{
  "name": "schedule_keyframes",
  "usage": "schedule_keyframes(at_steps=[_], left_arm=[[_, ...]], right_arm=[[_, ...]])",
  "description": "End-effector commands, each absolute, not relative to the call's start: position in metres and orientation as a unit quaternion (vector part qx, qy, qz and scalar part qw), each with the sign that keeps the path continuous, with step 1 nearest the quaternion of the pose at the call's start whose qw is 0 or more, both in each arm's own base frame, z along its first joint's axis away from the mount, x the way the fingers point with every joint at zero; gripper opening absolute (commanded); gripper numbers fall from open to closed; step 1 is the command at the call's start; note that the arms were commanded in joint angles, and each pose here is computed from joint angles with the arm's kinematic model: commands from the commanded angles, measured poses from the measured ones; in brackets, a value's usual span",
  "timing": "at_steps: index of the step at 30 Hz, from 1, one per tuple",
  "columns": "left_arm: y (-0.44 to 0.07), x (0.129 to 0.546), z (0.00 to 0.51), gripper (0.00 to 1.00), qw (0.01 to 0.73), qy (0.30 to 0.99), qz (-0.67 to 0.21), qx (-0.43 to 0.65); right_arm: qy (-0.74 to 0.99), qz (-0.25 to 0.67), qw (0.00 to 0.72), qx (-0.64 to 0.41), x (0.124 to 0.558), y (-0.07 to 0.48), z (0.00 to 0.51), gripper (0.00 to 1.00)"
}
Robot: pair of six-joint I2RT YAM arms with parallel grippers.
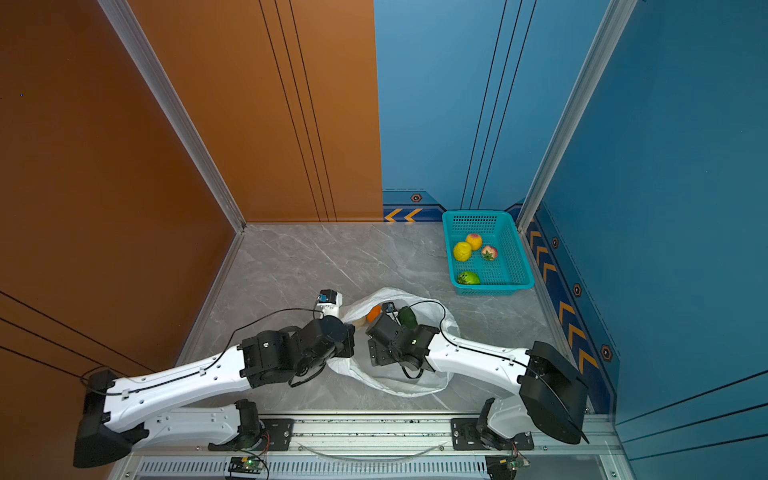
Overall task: Untie the knot of the plastic bag and take out the fruit
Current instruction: 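Move the right gripper back over the bag opening, then lower the right gripper onto the dark speckled fruit and grasp it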
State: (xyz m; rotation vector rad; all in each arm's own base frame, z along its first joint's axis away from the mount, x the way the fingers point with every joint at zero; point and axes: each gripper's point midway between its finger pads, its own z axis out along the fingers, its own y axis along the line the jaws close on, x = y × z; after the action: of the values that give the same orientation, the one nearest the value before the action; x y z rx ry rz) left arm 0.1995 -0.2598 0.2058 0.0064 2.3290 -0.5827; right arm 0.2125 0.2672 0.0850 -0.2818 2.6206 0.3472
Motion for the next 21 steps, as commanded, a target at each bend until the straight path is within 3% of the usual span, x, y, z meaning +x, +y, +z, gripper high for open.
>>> schedule_keyframes(at_steps=[1,16,21], left_arm=[[-0.265,0.199,0.207,0.0,0.354,0.906,-0.233,0.014],[-0.274,0.189,0.191,0.0,0.319,0.917,-0.237,0.041],[-0.275,0.188,0.192,0.0,0.317,0.916,-0.241,0.044]], right_arm=[[0.95,0.133,0.278,-0.046,0.241,0.268,0.082,0.87],[0.944,0.122,0.296,0.076,0.291,0.255,0.047,0.86],[0.94,0.136,0.296,0.096,0.3,0.257,0.039,0.79]])
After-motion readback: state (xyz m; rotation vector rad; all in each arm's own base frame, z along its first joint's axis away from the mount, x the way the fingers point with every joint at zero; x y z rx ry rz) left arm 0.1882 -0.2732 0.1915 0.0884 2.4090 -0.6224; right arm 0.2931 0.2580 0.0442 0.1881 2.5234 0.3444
